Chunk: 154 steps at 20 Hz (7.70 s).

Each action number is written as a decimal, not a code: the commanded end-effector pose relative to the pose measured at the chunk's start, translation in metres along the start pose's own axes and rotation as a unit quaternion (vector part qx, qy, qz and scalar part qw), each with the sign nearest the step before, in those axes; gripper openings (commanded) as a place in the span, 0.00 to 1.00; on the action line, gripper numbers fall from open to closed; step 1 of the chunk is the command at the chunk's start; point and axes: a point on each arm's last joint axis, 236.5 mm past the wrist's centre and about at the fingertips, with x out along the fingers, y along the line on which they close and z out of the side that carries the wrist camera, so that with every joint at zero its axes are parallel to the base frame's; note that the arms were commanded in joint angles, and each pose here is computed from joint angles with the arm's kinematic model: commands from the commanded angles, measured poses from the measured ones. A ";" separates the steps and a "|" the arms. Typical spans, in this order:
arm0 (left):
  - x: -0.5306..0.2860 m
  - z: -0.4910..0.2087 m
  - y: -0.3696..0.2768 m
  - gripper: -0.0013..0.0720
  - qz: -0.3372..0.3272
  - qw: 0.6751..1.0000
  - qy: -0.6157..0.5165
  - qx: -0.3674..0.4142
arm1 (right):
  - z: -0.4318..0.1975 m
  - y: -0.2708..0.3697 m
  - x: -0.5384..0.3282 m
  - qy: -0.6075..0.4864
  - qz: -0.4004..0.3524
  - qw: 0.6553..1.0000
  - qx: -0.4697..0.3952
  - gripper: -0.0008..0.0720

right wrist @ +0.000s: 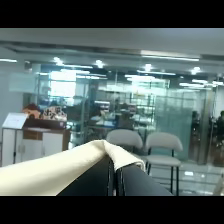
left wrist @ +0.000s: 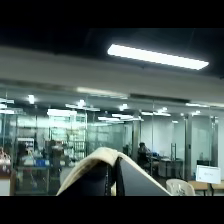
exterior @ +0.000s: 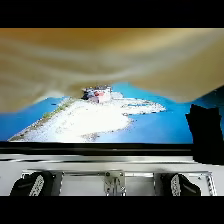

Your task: Fold the shirts.

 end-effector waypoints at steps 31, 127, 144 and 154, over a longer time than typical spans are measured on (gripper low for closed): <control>-0.020 -0.723 0.140 0.06 0.178 0.811 0.527 -0.180 | -0.696 -0.027 0.079 0.466 -0.089 0.869 0.142 0.09; -0.193 -0.637 0.081 0.06 0.076 0.563 0.752 -0.335 | -0.648 -0.001 -0.068 0.682 0.020 0.683 0.262 0.09; -0.121 -0.764 0.120 0.06 0.132 0.578 0.703 -0.393 | -0.745 -0.005 -0.031 0.672 -0.033 0.696 0.252 0.09; -0.146 -0.722 0.110 0.76 0.092 0.504 0.742 -0.433 | -0.719 -0.055 -0.050 0.677 -0.080 0.670 0.294 0.91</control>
